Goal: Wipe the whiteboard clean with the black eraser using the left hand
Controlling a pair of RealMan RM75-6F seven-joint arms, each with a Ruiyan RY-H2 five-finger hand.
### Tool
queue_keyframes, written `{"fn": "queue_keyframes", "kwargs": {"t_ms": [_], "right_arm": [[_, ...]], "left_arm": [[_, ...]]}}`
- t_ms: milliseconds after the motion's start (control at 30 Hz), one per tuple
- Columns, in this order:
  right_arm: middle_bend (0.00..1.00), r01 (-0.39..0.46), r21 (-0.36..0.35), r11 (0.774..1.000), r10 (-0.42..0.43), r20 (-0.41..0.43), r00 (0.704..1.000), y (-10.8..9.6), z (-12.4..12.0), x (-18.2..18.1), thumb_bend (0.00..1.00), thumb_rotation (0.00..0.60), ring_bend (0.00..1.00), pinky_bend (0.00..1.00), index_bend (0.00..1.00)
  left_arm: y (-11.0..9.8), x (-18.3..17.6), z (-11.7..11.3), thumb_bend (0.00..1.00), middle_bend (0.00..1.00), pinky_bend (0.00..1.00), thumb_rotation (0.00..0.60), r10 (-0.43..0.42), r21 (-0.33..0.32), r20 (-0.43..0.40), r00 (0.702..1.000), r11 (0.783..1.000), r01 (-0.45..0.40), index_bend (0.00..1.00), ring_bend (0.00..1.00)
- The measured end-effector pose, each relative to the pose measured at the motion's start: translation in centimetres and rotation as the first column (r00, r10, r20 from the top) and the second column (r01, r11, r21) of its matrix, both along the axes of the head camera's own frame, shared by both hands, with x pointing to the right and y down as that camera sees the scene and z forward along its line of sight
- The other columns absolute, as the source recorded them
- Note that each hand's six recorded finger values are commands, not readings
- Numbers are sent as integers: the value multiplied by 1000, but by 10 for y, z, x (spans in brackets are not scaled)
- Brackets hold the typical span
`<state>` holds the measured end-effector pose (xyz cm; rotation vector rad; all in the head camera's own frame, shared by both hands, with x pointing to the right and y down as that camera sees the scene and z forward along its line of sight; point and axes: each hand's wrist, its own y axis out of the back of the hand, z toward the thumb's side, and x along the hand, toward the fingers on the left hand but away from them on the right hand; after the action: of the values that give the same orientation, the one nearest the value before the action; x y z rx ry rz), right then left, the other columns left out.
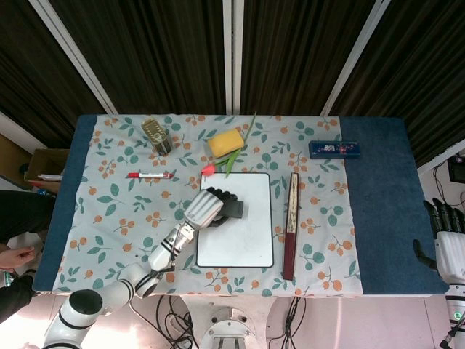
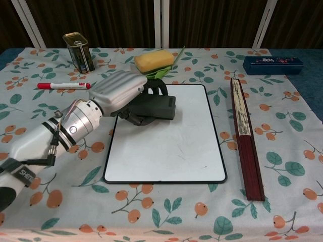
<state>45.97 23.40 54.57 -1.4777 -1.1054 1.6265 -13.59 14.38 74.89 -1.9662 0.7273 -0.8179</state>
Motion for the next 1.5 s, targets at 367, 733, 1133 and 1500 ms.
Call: {"fn": "queue_keyframes", "kwargs": {"t_ms": [367,733,1133,1500], "right_arm": [[0,17,-25,1000,-16,11,1000,0,8,-6,320,600,0,0,0],[0,26,-21,999,-26,-2,1000,0,6,-9,320,600,0,0,0],[0,30,-27,999,-30,-7,1000,1,7,-13,320,600,0,0,0],[0,24,-26,999,-24,-6,1000,3,6,-11,320,600,0,0,0]], "left_arm": [[-21,-59,-2,643,763,689,600,-111,2,41,993,994,111,802,623],[-24,-130,-1,643,750,675,600,-207,5,108,972,978,208,785,613],[-18,-161,3,548,472,530,600,-202,-7,146,969,979,205,390,410],[-15,-165,-3,316,210,331,600,-180,-13,79,980,983,182,141,210]]}}
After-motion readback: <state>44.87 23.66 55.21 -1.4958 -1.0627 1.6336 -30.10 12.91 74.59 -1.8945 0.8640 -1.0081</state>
